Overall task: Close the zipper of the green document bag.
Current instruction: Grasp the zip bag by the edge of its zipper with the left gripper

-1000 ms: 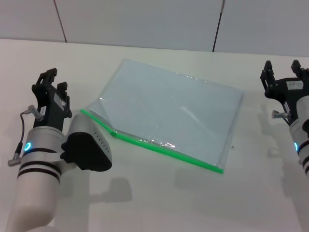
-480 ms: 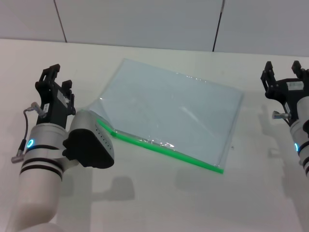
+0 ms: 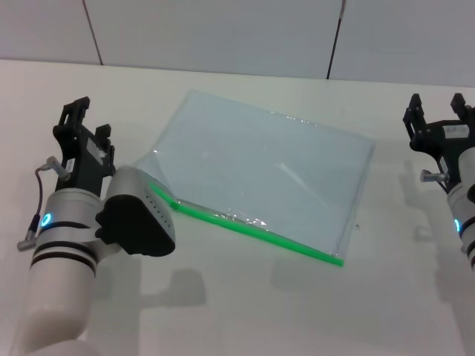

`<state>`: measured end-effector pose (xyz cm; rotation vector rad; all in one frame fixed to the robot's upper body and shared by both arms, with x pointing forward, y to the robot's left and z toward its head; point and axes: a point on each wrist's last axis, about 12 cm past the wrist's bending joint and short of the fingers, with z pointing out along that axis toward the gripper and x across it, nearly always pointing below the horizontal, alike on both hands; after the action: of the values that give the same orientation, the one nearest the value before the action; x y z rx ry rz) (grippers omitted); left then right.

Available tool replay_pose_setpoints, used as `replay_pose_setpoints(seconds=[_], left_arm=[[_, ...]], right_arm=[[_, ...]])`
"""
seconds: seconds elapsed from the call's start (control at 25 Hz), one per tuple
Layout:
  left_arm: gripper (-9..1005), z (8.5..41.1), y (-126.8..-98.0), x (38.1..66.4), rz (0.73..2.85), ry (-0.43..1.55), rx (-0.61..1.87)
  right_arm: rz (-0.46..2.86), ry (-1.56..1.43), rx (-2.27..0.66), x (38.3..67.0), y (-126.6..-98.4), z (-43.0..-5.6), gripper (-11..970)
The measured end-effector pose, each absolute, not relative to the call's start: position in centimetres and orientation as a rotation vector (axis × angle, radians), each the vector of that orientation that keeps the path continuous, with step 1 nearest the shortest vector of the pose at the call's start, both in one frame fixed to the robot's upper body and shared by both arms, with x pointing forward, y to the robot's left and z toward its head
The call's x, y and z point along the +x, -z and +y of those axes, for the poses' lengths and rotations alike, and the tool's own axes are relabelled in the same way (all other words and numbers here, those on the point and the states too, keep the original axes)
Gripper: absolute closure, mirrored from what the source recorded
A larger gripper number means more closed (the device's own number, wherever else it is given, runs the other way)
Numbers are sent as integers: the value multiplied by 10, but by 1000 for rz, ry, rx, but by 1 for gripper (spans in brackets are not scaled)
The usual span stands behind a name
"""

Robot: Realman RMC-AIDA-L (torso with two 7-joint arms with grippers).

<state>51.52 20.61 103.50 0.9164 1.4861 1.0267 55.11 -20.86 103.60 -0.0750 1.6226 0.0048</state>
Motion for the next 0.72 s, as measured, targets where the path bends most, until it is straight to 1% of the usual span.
replay_pose_setpoints(seconds=[0.32,0.72], left_arm=[[417,210,-1025,512,1586,-1001,919],[420,205,-1020,513,1610,-944,969]], right_arm=[[1623,11,-71,551,-1035,-213,304],[1623,11,-71,551,-1035,-213,304]])
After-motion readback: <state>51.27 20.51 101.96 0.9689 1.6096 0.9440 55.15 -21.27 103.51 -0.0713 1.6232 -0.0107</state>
